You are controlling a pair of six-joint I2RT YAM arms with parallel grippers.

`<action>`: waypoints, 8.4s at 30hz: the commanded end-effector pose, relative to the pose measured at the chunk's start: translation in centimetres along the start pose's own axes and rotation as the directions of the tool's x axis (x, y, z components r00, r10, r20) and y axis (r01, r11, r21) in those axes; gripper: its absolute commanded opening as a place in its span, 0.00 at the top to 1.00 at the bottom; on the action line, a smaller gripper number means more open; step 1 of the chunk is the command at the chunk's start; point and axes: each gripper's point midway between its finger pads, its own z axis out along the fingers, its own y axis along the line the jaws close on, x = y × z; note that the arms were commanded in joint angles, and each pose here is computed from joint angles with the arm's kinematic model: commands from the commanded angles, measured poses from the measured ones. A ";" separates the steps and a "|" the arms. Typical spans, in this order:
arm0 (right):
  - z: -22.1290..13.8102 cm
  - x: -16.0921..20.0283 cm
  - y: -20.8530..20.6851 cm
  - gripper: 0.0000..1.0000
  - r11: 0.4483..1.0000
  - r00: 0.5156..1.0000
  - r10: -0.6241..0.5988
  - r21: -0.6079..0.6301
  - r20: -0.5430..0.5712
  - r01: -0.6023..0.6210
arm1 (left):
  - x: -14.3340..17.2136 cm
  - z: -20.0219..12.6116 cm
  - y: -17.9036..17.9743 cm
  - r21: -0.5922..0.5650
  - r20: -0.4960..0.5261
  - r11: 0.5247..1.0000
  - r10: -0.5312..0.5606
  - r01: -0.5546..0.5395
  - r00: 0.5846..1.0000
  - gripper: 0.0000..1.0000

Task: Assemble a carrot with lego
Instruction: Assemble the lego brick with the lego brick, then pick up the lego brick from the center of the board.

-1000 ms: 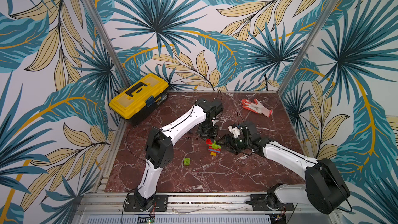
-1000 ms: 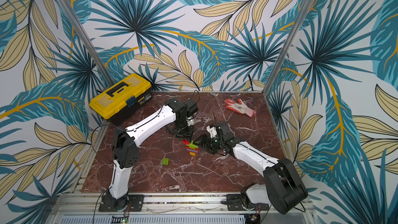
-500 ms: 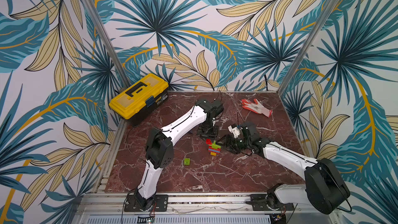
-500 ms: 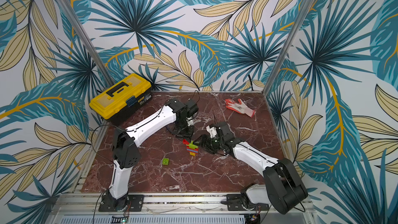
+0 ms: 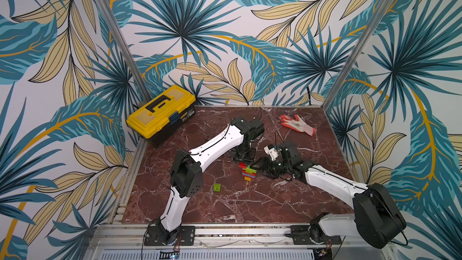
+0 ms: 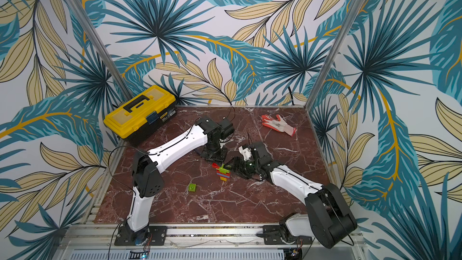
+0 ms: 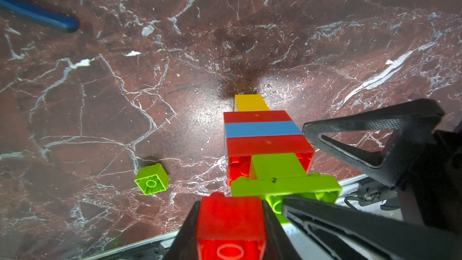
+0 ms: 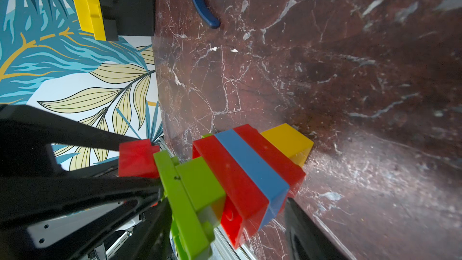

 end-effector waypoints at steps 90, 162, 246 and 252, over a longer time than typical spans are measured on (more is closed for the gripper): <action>0.5 2.1 -3.9 0.41 0.993 0.998 0.024 0.116 -0.065 -0.017 | -0.1 -7.2 0.9 0.462 0.189 0.882 -0.203 0.095 0.961 0.50; -3.7 0.1 3.3 0.27 0.990 0.990 -0.141 0.034 0.005 0.140 | 1.5 0.2 3.1 0.501 0.000 0.831 -0.279 0.242 0.960 0.50; 18.3 9.3 3.6 0.51 0.675 0.974 -0.079 0.708 -0.213 0.209 | 9.9 2.3 28.5 0.136 0.401 0.619 -0.749 0.774 0.528 0.01; 18.8 9.3 3.2 0.60 0.678 0.973 -0.069 0.704 -0.222 0.209 | 9.9 2.3 28.4 0.141 0.402 0.621 -0.748 0.771 0.528 0.01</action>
